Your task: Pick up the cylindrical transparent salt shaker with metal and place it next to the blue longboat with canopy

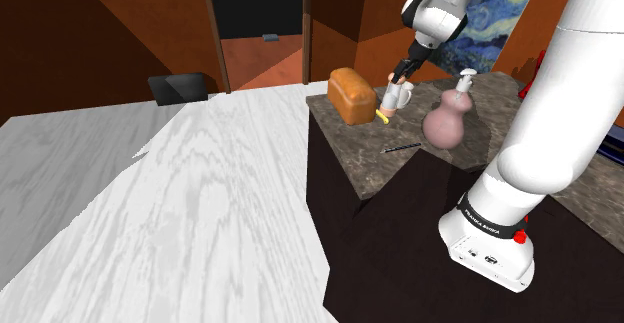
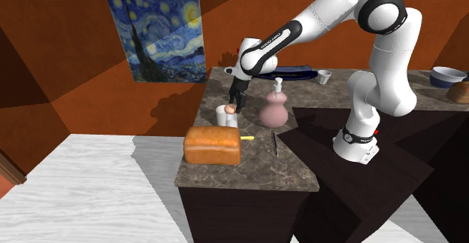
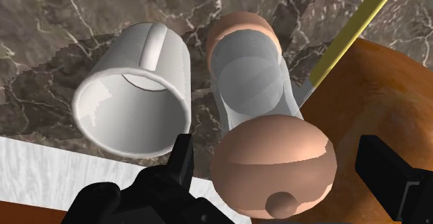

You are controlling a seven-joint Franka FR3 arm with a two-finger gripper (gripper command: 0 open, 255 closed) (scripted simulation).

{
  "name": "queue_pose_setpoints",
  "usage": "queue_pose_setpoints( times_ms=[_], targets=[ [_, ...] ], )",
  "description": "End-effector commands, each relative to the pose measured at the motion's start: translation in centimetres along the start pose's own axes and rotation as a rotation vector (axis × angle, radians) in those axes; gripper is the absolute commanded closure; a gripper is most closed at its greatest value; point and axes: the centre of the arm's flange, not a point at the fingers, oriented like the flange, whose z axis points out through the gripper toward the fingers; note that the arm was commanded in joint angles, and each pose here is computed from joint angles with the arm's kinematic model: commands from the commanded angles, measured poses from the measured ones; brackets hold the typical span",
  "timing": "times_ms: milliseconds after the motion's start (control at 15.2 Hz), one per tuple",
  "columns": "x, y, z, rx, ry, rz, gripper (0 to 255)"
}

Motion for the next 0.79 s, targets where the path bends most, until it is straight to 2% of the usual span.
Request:
queue_pose_setpoints(
  times_ms=[0,66,132,726],
  targets=[
    [0.00,0.00,0.01,0.000,0.000,0.000,0],
    [0.00,0.00,0.00,0.000,0.000,0.000,0],
    [0.00,0.00,0.00,0.000,0.000,0.000,255],
    [0.00,0.00,0.01,0.000,0.000,0.000,255]
  ],
)
